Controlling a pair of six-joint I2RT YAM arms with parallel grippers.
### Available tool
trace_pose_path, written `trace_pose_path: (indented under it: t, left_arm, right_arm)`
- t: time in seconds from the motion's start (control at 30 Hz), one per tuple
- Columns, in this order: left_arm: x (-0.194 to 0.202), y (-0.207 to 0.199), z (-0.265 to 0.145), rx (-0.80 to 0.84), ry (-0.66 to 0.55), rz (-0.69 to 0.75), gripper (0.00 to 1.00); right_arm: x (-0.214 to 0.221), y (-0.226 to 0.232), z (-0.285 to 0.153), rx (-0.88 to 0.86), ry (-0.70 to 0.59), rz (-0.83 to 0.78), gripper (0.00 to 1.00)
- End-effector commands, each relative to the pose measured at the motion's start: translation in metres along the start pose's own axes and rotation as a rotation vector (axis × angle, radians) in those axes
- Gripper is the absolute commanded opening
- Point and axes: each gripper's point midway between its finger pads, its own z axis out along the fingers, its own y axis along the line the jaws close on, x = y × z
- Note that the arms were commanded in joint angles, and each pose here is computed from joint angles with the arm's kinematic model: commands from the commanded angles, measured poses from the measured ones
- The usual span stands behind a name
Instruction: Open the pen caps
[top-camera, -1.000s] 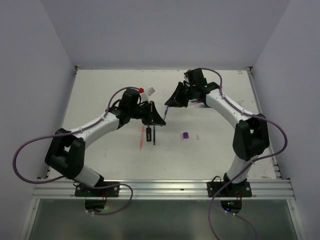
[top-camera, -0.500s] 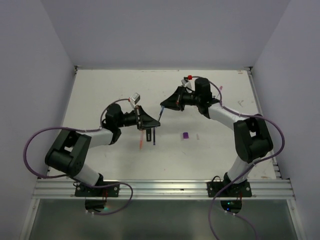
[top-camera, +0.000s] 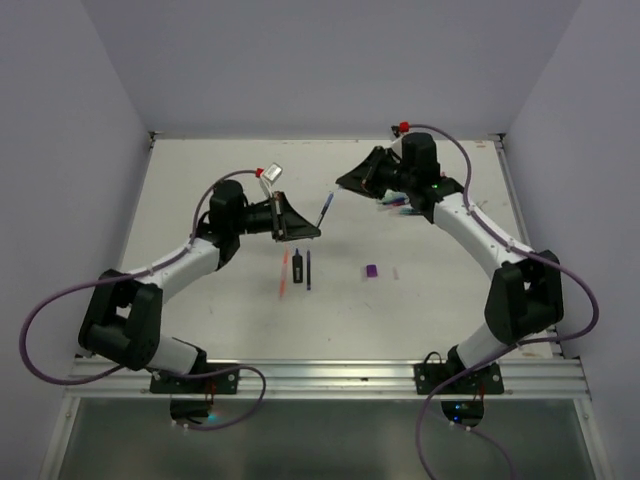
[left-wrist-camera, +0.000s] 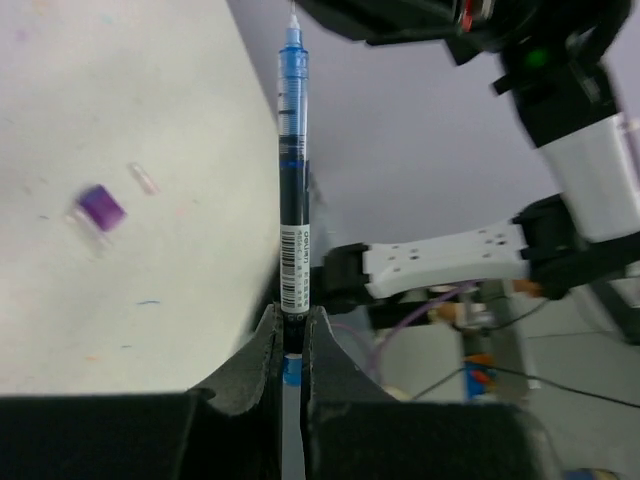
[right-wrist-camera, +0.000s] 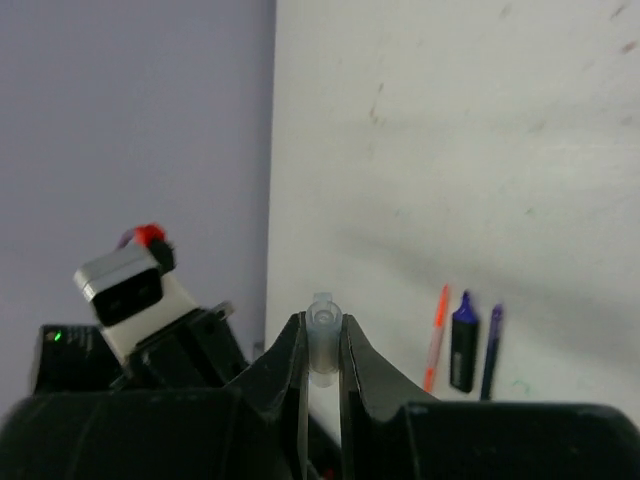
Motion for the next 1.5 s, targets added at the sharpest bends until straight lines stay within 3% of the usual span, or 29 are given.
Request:
trace_pose_path:
  t: [0.0,0.2,0.4,0.6,0.97,1.37,1.47]
  left_arm:
    - [0.025,0.034,-0.019,-0.243,0.129,0.167,0.00]
    - [0.031,0.056,-0.033,-0.367,0.099,0.200,0.00]
    - [0.016,0.113,-0.079,-0.809,0.023,0.225,0.00]
    - [0.034,0.156,-0.112,-0.996,-0.010,0.206,0.00]
    - [0.057,0.194,-0.115,-1.006,-0.027,0.177,0.00]
    - [0.072,0.201,-0.087,-0.855,-0.020,0.081,0.00]
    - [0.077,0.204,-0.080,-0.815,-0.018,0.048,0.04]
  right_arm:
    - [-0.050,-0.040,-0.030,0.280,-0.230,-0.085,0.00]
    - [-0.054,-0.053,-0.028,0.352,-0.230,-0.054,0.00]
    - [-0.025,-0.099,-0.049,0.654,0.013,-0.066,0.00]
    - [0.005,-0.145,-0.094,0.829,0.128,-0.134,0.00]
    - [0.038,-0.208,-0.128,0.951,0.240,-0.056,0.00]
    - [0.038,-0.240,-0.118,1.013,0.299,-0.044,0.00]
    - [0.040,-0.248,-0.116,1.034,0.341,-0.048,0.00]
